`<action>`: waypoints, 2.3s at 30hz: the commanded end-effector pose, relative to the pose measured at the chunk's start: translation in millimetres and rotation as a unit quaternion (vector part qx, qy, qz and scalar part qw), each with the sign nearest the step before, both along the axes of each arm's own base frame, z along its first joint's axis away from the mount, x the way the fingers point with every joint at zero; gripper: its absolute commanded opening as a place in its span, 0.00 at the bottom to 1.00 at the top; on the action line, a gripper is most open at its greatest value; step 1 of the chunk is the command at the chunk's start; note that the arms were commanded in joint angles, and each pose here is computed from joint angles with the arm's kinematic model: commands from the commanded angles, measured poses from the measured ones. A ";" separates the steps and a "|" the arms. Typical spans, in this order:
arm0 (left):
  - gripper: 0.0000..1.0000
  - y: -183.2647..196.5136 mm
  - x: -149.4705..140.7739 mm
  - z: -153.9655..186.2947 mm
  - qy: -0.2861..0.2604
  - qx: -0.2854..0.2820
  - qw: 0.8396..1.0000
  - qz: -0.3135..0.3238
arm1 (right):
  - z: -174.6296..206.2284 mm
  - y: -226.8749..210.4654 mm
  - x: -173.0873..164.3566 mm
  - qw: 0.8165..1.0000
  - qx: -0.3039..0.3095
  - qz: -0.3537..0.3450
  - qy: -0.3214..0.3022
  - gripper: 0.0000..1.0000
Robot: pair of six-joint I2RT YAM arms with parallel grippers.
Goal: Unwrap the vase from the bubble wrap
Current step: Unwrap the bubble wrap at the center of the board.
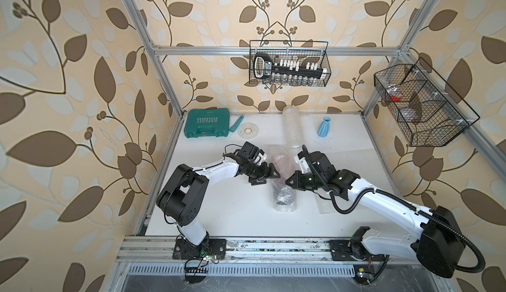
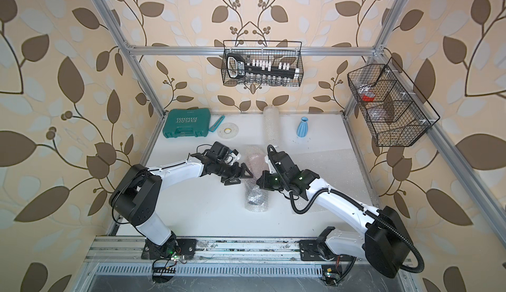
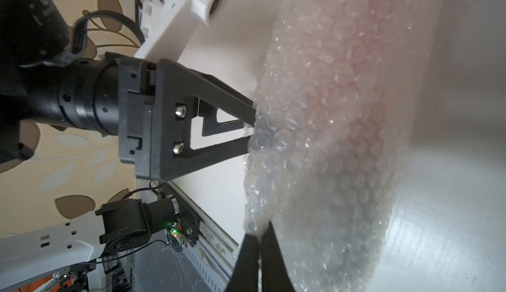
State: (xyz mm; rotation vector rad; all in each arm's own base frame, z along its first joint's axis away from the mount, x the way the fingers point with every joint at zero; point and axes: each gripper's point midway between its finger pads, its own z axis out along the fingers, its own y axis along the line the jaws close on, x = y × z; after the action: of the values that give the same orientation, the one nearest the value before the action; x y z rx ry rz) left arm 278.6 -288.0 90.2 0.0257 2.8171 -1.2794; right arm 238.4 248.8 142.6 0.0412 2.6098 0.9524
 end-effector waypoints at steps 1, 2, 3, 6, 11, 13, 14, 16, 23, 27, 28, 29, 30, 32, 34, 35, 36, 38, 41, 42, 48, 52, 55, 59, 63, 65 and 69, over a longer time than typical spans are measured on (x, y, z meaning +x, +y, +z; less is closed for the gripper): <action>0.88 -17.8 5.8 13.5 -0.011 -0.028 0.999 -0.021 | -3.6 -20.0 3.9 0.998 -0.050 -0.029 -0.007 0.00; 0.88 -20.4 6.3 13.5 -0.009 -0.028 0.999 -0.025 | -4.9 -23.9 4.0 0.998 -0.060 -0.034 -0.007 0.00; 0.88 -24.6 5.9 13.5 -0.009 -0.027 0.999 -0.032 | -6.8 -28.5 3.6 0.997 -0.070 -0.040 -0.007 0.00; 0.90 -33.6 4.1 10.0 -0.006 -0.007 0.999 -0.050 | -12.7 -44.7 2.4 0.992 -0.109 -0.059 -0.004 0.00; 0.91 -42.7 3.4 2.9 -0.006 0.028 0.997 -0.066 | -17.8 -65.2 1.6 0.984 -0.160 -0.081 -0.003 0.00; 0.91 -49.4 1.6 3.9 -0.005 0.029 0.997 -0.078 | -19.0 -73.3 1.7 0.979 -0.181 -0.090 -0.003 0.00; 0.92 -52.2 0.8 5.0 -0.007 0.030 0.996 -0.082 | -19.8 -76.0 1.8 0.978 -0.188 -0.092 -0.003 0.00; 0.92 -58.5 -2.0 4.9 -0.007 0.035 0.995 -0.094 | -20.3 -80.4 1.9 0.975 -0.202 -0.094 -0.004 0.00; 0.91 -68.0 -6.3 -2.5 -0.002 0.050 0.993 -0.105 | -19.9 -78.4 3.1 0.972 -0.223 -0.072 0.004 0.00; 0.89 -71.5 -8.9 -6.0 0.003 0.051 0.993 -0.110 | -19.2 -69.8 3.8 0.973 -0.223 -0.050 0.014 0.01; 0.88 -72.1 -9.3 -6.1 0.003 0.051 0.993 -0.110 | -20.0 -68.3 4.4 0.974 -0.223 -0.046 0.017 0.05; 0.87 -72.4 -9.3 -6.2 0.003 0.051 0.993 -0.111 | -19.9 -67.1 5.1 0.974 -0.224 -0.044 0.019 0.08; 0.87 -72.4 -9.9 -7.2 0.004 0.052 0.993 -0.111 | -19.7 -65.6 5.7 0.974 -0.223 -0.041 0.020 0.11; 0.86 -72.0 -10.1 -8.3 0.005 0.054 0.992 -0.110 | -18.9 -63.9 6.6 0.973 -0.225 -0.039 0.022 0.17; 0.85 -72.5 -10.3 -9.6 0.006 0.055 0.992 -0.111 | -17.5 -63.8 7.8 0.973 -0.227 -0.039 0.021 0.24; 0.84 -72.3 -10.6 -10.4 0.007 0.055 0.992 -0.110 | -18.0 -64.5 8.1 0.972 -0.230 -0.040 0.022 0.28; 0.84 -72.3 -10.7 -11.2 0.008 0.056 0.992 -0.110 | -18.4 -65.2 8.1 0.972 -0.232 -0.040 0.023 0.32; 0.83 -72.1 -10.5 -11.6 0.008 0.056 0.992 -0.110 | -21.3 -66.1 8.3 0.970 -0.238 -0.041 0.027 0.36; 0.83 -71.9 -10.0 -11.8 0.007 0.057 0.992 -0.109 | -27.0 -66.6 7.2 0.967 -0.249 -0.036 0.039 0.37; 0.83 -71.5 -10.1 -12.5 0.008 0.059 0.992 -0.108 | -30.0 -66.7 6.3 0.965 -0.255 -0.033 0.045 0.38; 0.82 -68.7 -9.7 -15.8 0.006 0.068 0.992 -0.106 | -42.4 -70.1 -2.2 0.951 -0.299 -0.001 0.077 0.29; 0.81 -63.4 -8.5 -21.9 0.005 0.088 0.991 -0.101 | -44.7 -70.7 -11.5 0.946 -0.309 0.029 0.091 0.19; 0.79 -57.3 -7.3 -27.8 0.003 0.108 0.990 -0.095 | -47.1 -71.6 -21.3 0.942 -0.312 0.056 0.107 0.15; 0.79 -53.6 -6.7 -31.0 0.000 0.119 0.988 -0.094 | -48.3 -77.8 -27.6 0.935 -0.328 0.070 0.117 0.14; 0.78 -51.6 -7.1 -36.0 0.003 0.126 0.988 -0.094 | -55.5 -77.1 -36.0 0.931 -0.327 0.094 0.134 0.13; 0.77 -48.0 -6.7 -40.6 0.003 0.136 0.987 -0.091 | -59.3 -78.7 -39.3 0.927 -0.332 0.101 0.142 0.10; 0.75 -40.3 -6.7 -48.9 0.002 0.157 0.984 -0.085 | -60.8 -84.0 -43.4 0.924 -0.339 0.101 0.147 0.02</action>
State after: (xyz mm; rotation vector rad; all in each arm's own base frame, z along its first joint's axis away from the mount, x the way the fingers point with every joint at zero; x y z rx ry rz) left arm 277.0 -360.7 83.9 0.3131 2.9230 -1.1394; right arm 237.1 188.5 105.2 -0.2249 2.9195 0.1785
